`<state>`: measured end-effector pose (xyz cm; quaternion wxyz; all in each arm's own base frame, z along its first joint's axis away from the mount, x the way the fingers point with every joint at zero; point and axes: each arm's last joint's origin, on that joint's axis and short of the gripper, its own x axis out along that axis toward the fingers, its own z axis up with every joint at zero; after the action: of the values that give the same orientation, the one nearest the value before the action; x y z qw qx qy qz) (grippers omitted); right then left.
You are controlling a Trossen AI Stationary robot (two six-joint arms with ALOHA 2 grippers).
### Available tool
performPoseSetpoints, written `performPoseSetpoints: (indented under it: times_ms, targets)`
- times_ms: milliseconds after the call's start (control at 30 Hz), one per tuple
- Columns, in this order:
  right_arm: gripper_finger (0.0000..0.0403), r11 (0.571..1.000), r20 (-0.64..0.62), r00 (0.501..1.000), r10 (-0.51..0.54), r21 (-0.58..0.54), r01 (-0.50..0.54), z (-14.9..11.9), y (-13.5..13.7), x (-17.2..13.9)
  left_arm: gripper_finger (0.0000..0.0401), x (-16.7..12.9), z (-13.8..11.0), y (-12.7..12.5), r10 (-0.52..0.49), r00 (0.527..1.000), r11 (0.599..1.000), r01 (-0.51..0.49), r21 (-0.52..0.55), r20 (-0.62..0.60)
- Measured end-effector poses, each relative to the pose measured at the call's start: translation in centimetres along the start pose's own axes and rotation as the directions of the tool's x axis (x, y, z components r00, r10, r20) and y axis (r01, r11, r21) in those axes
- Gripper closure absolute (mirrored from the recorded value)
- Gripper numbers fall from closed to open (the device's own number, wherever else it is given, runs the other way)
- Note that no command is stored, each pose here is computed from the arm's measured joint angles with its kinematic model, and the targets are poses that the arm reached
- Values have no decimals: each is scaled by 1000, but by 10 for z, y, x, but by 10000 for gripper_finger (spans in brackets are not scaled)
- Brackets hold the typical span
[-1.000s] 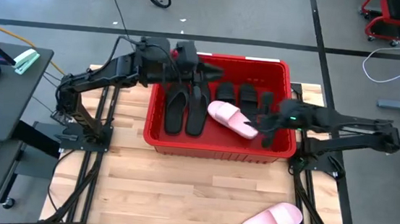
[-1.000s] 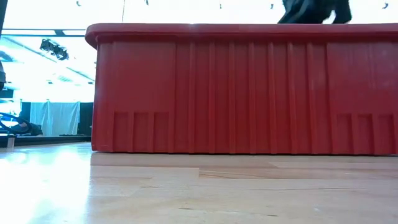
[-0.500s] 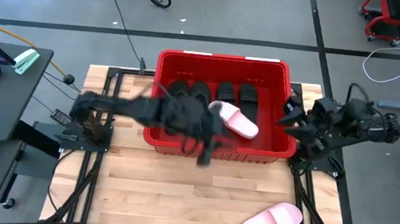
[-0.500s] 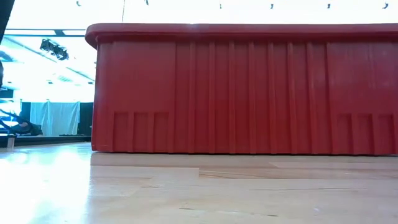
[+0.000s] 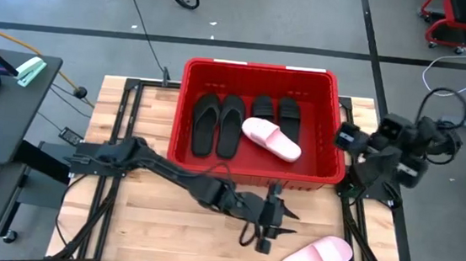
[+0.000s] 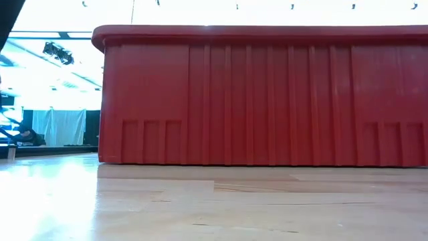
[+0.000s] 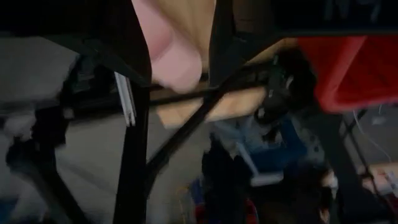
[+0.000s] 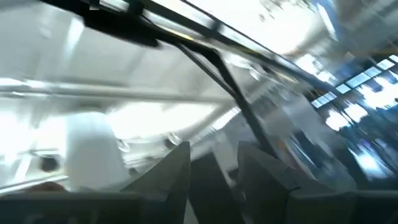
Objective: Pick and place slides into bin
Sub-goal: Put the pink slide into the red bin
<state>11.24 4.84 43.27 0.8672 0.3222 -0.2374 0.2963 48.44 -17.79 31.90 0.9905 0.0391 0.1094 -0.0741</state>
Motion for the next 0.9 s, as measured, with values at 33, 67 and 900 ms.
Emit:
performPoseSetpoints:
  times_ms: [33,67,900]
  targets:
    - [263,1000,14,1000,21,-5,-21,0,2,2,233,7,-4,-1,1,1000,1000,-1,-7,32]
    - [263,1000,12,1000,29,-7,-29,-2,2,4,232,12,-9,-2,2,999,1000,-1,-9,38]
    - [266,847,-370,798,-476,-438,302,13,1,114,224,45,-61,-38,-105,994,994,104,24,33]
